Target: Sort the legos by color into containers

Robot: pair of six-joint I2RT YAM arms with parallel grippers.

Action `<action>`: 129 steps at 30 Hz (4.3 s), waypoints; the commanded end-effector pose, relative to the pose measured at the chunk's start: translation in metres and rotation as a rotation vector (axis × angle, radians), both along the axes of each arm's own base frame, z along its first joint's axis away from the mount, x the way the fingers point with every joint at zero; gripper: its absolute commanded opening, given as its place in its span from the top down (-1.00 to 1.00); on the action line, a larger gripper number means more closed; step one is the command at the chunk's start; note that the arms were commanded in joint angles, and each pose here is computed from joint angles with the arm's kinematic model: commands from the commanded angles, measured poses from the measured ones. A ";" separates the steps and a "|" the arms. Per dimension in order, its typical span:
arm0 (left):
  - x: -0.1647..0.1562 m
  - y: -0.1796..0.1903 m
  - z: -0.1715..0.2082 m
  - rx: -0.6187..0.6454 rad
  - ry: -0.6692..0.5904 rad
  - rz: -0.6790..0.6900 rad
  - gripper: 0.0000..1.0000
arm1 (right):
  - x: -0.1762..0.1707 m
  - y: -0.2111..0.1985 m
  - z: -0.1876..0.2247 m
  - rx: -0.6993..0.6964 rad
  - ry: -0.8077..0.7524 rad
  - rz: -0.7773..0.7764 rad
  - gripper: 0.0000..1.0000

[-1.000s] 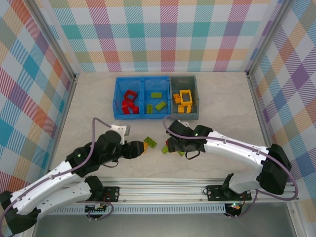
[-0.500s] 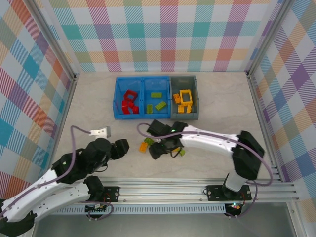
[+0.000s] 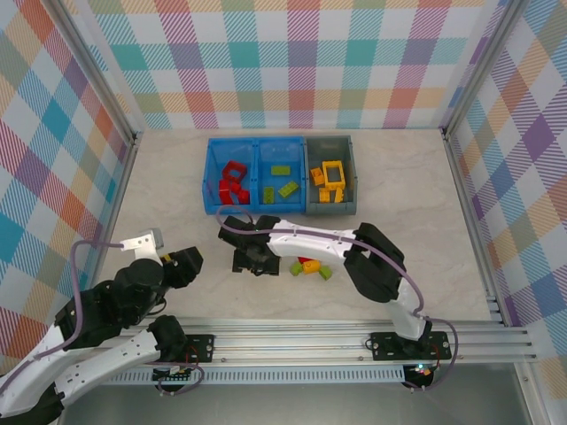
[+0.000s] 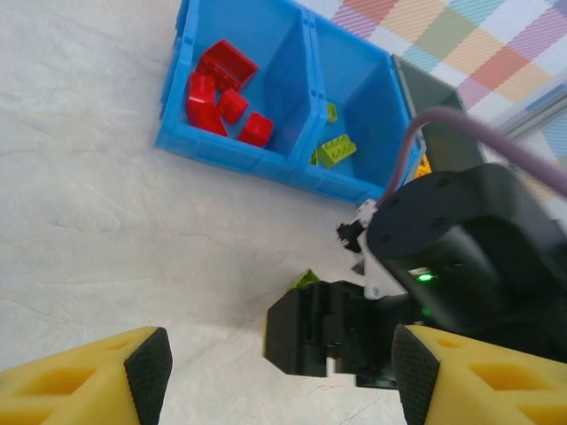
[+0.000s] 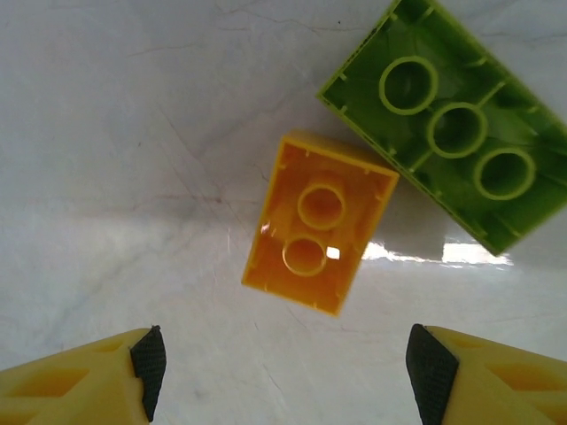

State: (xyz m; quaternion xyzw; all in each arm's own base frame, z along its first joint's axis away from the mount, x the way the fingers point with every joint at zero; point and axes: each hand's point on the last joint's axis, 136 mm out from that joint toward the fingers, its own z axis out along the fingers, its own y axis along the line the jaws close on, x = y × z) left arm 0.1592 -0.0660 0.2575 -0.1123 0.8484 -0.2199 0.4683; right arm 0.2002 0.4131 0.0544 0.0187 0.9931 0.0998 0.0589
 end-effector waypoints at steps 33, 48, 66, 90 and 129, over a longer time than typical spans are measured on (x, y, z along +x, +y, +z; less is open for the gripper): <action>0.007 -0.054 0.010 0.019 0.014 -0.189 -0.39 | 0.025 -0.049 0.086 0.018 -0.240 -0.050 0.34; 0.057 -0.212 0.007 0.034 0.087 -0.438 -0.37 | 0.172 -0.194 0.142 0.264 -0.360 0.044 0.24; 0.081 -0.289 -0.020 0.151 0.059 -0.444 -0.36 | 0.266 -0.190 0.048 0.386 -0.091 0.041 0.23; 0.068 -0.277 -0.006 0.225 0.021 -0.383 -0.35 | 0.256 -0.191 0.074 0.392 -0.120 0.051 -0.13; 0.016 -0.286 -0.134 0.000 0.583 -0.184 -0.39 | -0.039 -0.283 0.158 0.160 -0.238 -0.017 -0.15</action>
